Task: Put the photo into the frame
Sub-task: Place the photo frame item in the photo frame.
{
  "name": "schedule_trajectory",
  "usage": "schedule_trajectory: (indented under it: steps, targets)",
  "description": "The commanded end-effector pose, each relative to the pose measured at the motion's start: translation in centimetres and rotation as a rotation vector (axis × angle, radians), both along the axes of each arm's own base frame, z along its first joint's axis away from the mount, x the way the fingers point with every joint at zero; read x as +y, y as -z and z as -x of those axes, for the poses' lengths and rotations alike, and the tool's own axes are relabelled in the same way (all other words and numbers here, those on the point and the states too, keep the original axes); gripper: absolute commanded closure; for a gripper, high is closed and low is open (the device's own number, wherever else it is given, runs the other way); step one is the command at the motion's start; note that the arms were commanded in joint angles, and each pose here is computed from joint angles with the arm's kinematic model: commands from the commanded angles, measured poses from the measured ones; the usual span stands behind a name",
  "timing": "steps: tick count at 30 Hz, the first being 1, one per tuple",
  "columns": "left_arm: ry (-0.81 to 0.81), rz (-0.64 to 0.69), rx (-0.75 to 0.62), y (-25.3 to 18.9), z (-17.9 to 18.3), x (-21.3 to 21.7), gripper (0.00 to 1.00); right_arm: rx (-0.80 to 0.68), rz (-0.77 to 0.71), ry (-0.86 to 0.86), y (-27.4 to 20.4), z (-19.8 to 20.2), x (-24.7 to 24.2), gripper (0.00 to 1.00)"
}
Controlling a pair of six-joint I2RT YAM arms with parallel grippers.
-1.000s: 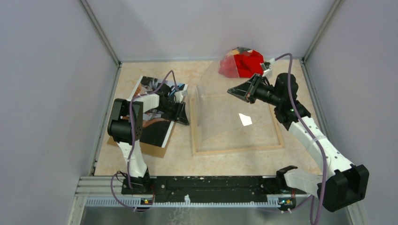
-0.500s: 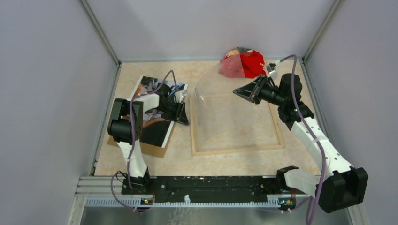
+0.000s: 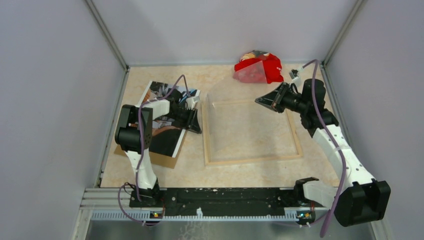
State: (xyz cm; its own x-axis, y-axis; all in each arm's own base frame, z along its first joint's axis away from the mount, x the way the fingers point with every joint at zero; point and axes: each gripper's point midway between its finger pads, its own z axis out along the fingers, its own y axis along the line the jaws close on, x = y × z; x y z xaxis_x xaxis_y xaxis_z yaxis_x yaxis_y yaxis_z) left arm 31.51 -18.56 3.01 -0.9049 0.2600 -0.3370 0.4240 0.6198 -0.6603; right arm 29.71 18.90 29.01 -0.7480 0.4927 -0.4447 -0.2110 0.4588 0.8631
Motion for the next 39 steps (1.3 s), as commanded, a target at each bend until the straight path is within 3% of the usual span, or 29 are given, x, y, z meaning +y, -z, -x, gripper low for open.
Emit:
schedule_trajectory:
  steps: [1, 10, 39]
  targets:
    - [0.008, -0.005, -0.008, 0.1, -0.5, 0.0, 0.64, -0.043, 0.076, -0.008, 0.2, 0.2, -0.8, 1.00]
    - [0.005, -0.010, -0.008, 0.1, -0.7, 0.1, 0.64, -0.061, 0.200, 0.005, 1.0, -0.3, -2.0, 1.00]
    - [0.009, -0.007, -0.005, 0.1, -0.8, 0.0, 0.65, -0.084, 0.277, 0.025, 0.8, -1.6, -3.7, 1.00]
